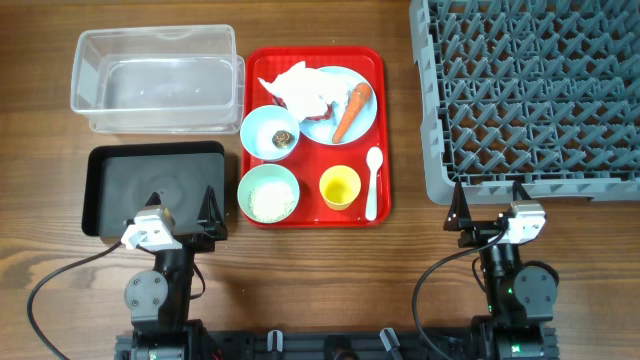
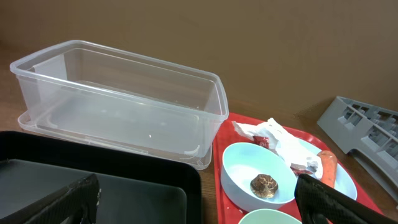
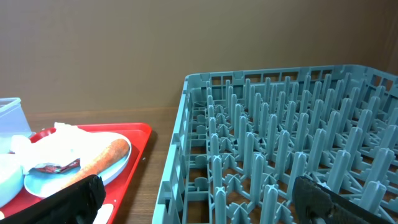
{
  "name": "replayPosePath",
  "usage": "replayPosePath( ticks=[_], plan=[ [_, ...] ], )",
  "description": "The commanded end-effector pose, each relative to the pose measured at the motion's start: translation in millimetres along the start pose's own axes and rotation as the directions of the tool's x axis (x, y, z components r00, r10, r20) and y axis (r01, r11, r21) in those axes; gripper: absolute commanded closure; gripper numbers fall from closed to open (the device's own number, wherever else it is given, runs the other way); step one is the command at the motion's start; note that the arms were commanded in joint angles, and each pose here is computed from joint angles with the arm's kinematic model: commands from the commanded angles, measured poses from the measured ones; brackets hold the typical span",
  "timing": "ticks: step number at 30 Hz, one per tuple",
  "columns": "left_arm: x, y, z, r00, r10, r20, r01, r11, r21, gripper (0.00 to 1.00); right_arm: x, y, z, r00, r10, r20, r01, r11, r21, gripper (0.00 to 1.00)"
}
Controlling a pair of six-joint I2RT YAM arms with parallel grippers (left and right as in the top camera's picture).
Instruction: Sort waste into correct bins and load items into the dishwasher rack
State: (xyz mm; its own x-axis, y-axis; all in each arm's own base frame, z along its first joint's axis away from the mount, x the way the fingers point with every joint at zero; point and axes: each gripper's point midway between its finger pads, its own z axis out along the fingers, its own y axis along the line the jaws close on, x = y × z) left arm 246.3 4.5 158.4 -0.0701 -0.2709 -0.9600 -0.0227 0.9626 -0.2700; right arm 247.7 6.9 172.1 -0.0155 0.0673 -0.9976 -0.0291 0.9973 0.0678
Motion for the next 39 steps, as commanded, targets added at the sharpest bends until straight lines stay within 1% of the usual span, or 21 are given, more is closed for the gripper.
replayPosePath(
  ticks=[1, 26, 29, 36, 39],
  plan=[
    [1.0, 2.8, -0.1, 1.000, 0.015, 0.001, -0.015, 1.000, -0.011, 0.00, -1.3, 2.2, -0.2, 1.000, 0.013, 0.006, -0.013, 1.000, -0.014, 0.00],
    [0.7, 2.7, -0.1, 1.000, 0.015, 0.002, -0.015, 1.000, -0.010, 0.00, -1.4, 1.5, -0.2, 1.000, 0.010, 0.007, -0.010, 1.000, -0.010, 0.00],
    [0.8, 2.7, -0.1, 1.000, 0.015, 0.002, -0.015, 1.000, -0.010, 0.00, -0.7, 7.4, -0.3, 1.000, 0.014, 0.002, -0.014, 0.999, -0.045, 0.00],
    [0.8, 2.7, -0.1, 1.000, 0.015, 0.002, -0.015, 1.000, -0.010, 0.00, -1.2, 7.5, -0.3, 1.000, 0.015, 0.005, -0.015, 0.999, -0.045, 0.00],
    [1.1, -2.0, -0.1, 1.000, 0.015, -0.001, -0.015, 1.000, 0.017, 0.00, -8.5, 16.2, -1.1, 0.999, 0.023, 0.032, -0.020, 0.995, -0.095, 0.00]
  ],
)
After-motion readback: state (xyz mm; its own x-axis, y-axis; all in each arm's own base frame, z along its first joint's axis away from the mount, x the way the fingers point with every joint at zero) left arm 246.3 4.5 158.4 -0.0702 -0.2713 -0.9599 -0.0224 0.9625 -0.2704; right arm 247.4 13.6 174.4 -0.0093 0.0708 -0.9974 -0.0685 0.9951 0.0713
